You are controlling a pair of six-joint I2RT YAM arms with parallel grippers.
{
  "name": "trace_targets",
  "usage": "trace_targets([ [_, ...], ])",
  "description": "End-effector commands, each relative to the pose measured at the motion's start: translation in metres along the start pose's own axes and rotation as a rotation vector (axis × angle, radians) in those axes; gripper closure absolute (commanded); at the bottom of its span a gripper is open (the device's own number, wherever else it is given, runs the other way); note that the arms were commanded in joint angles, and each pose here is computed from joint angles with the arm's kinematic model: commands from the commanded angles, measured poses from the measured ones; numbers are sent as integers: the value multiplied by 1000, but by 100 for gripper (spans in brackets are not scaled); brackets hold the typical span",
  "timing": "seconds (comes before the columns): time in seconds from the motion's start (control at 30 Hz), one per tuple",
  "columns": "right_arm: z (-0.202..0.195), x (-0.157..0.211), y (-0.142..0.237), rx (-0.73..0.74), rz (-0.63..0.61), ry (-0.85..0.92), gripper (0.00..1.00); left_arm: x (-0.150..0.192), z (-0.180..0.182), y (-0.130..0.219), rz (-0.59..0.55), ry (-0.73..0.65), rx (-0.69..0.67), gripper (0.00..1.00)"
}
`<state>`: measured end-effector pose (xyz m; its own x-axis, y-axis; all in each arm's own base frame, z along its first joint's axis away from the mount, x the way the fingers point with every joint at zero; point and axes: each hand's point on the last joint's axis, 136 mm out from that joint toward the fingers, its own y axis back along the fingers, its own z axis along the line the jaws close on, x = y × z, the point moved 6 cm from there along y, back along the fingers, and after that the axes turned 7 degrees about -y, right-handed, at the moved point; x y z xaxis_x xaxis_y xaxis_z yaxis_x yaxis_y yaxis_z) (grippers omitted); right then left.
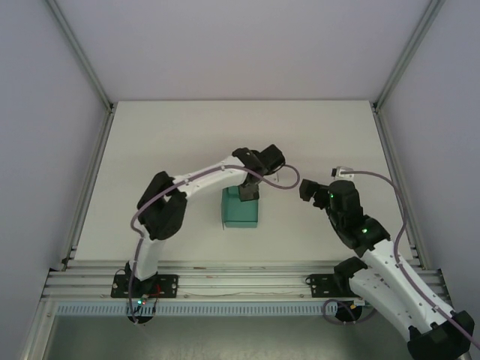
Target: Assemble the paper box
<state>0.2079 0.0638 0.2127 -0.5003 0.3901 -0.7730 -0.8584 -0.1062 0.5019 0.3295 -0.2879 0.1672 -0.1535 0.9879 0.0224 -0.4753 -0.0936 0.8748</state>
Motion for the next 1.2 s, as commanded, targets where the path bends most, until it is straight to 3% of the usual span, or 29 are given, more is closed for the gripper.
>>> trace_targets([
  [0.0,2,-12,10,-1,-30,13,0,-3,8,19,-110,23,-16,0],
  [0.1,5,-11,8,-19,-15,42,0,-3,25,27,-165,134,-80,0],
  [0.3,24,-4,-13,-91,96,152,1,19,84,87,-455,613,-139,0],
  [0.43,53,3,-35,-243,221,316,4,61,110,123,-627,975,-140,0],
  [0.57,88,4,-55,-441,326,494,11,109,106,130,-753,1214,-133,0],
  [0.7,112,11,-87,-553,472,678,18,165,87,101,-717,1449,-101,0],
  [0.83,127,30,-118,-608,643,851,25,207,55,55,-582,1614,-51,0],
  [0.97,141,55,-139,-655,757,1026,28,228,21,16,-467,1690,19,0],
  [1.17,165,69,-168,-687,805,1078,30,238,-13,-13,-402,1740,90,0],
])
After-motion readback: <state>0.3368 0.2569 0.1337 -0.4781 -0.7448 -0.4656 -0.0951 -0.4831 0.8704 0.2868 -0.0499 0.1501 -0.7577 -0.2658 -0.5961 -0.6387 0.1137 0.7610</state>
